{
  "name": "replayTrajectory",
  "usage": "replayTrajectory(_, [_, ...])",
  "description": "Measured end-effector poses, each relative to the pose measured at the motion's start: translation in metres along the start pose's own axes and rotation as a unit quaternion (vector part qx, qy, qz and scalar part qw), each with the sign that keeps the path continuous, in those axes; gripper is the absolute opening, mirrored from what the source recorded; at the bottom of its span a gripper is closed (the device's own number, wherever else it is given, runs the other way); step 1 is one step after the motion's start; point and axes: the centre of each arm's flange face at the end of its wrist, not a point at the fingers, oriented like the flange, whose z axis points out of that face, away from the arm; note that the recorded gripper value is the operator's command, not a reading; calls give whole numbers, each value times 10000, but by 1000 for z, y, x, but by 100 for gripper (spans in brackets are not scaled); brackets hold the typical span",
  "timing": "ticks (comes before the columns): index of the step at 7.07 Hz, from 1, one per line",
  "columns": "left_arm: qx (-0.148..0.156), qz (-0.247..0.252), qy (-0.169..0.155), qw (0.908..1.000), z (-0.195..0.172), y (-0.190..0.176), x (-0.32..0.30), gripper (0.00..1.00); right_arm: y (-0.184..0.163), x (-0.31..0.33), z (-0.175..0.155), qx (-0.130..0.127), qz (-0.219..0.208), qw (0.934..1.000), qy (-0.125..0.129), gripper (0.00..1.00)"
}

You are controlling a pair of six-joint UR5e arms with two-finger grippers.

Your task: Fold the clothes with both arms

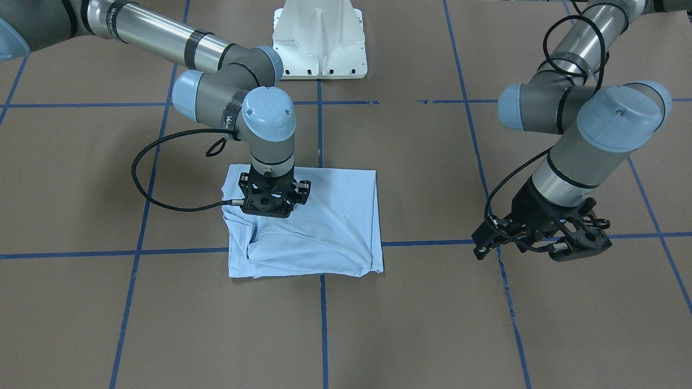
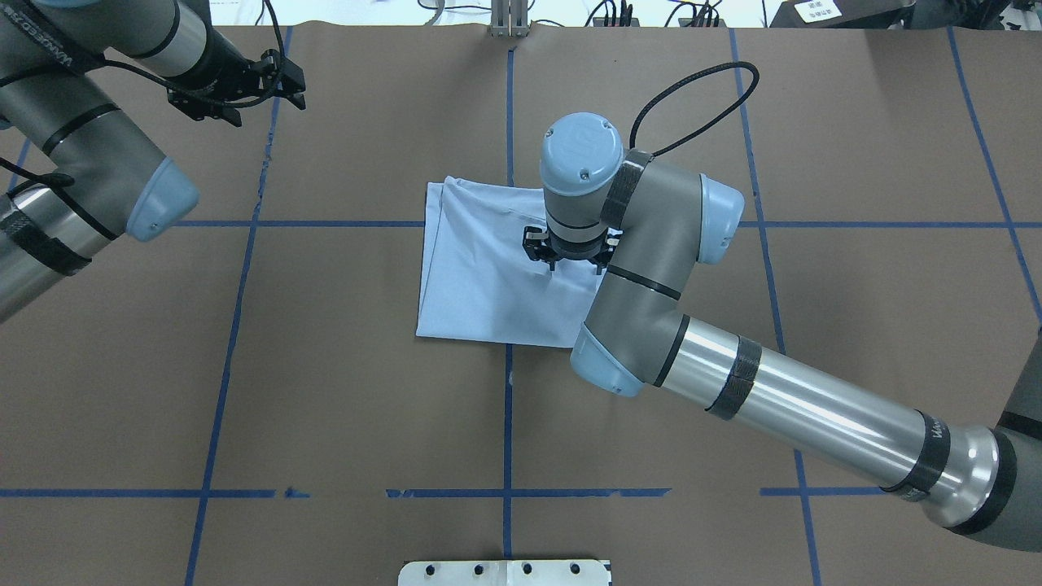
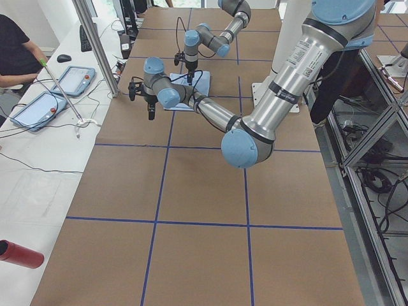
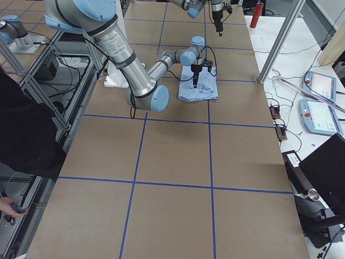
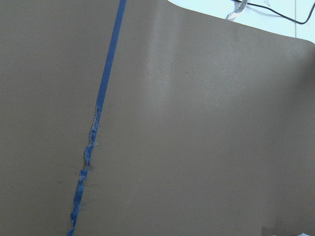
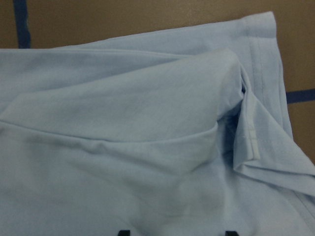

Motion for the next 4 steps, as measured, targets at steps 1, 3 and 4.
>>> replayTrajectory(1, [-2,-3,1,10000,0,0,0,100,-5,2,-2,24,-46,10000,3,39])
replayTrajectory(3, [-7,-6,5,10000,1,1,1,100,-17,9,-6,77,-89,9999,17,25])
replayTrajectory(4, [-9,-6,4,10000,2,2,1,100,-22,11,-5,87,-93,9999,38,25])
